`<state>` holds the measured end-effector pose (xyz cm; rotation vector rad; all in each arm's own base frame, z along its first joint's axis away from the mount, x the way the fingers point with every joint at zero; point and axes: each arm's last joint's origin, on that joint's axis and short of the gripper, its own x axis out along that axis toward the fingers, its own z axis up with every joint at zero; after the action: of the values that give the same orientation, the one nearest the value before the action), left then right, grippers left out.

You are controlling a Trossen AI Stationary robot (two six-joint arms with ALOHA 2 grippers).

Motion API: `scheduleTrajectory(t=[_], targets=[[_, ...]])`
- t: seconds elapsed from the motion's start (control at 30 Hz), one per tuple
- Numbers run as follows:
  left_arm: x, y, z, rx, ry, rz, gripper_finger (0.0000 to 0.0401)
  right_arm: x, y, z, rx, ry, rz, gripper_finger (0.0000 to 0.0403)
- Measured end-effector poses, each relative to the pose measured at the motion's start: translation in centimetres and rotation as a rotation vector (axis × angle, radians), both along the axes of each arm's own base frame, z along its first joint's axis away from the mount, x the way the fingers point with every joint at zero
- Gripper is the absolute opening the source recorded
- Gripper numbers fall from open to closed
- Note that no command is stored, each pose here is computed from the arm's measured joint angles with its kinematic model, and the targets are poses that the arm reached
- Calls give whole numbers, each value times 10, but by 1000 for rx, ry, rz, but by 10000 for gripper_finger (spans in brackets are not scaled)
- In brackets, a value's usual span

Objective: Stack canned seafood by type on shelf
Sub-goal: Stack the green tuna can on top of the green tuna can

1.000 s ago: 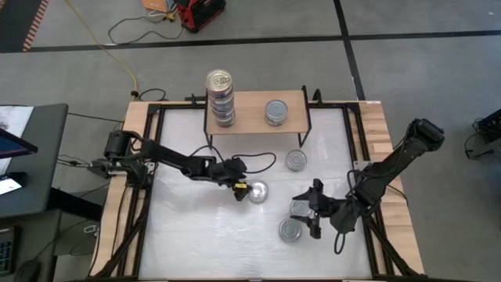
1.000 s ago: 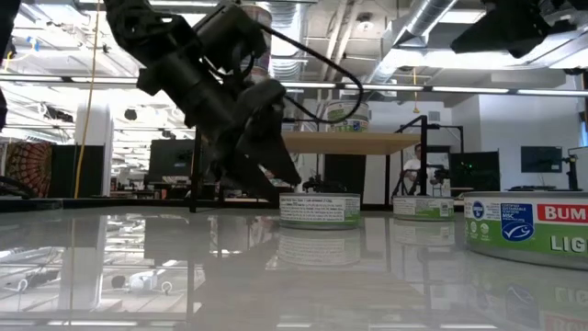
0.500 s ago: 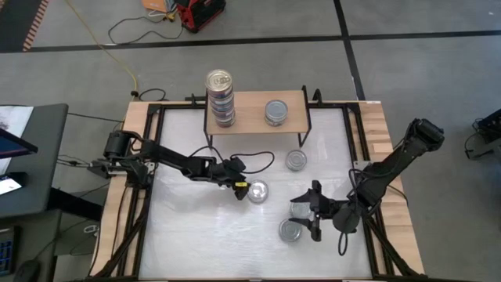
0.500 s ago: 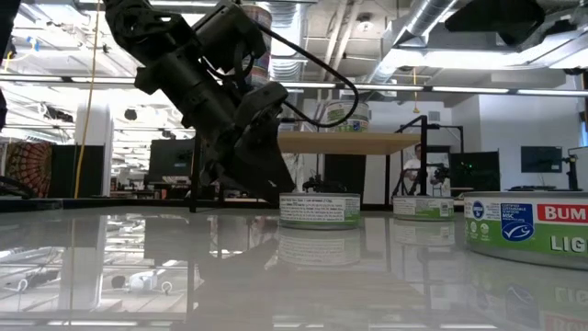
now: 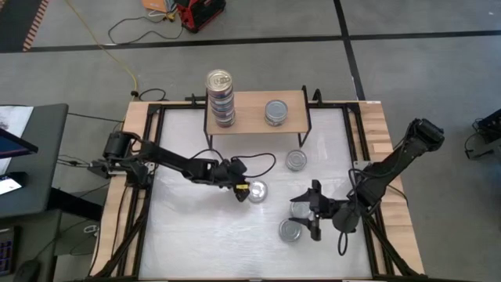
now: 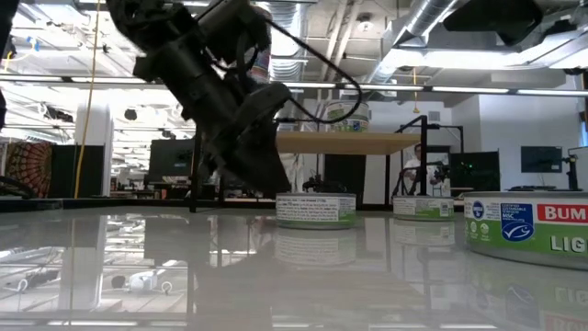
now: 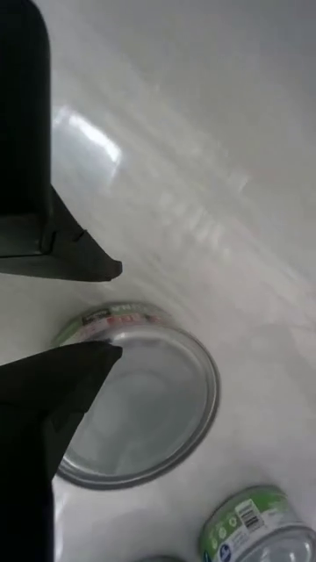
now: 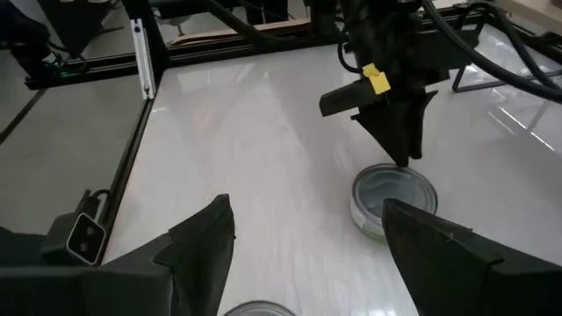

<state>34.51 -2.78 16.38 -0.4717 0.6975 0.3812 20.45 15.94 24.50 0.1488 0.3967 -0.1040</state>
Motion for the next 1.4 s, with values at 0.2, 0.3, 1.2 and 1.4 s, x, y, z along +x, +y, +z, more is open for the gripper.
scheduleTrajectory(t=[0.2,0.3,1.2,1.4], targets=[[4,-4,11,29,45,27,113,0,0,0,-1,-2,1,311],[5,-4,13,21,46,36,113,0,0,1,3,-9,3,311],[14,-14,-17,-185,94,-1,77,1,2,3,18,-32,11,311],[15,-7,-20,-197,121,-78,6,-3,7,3,32,-24,40,311]])
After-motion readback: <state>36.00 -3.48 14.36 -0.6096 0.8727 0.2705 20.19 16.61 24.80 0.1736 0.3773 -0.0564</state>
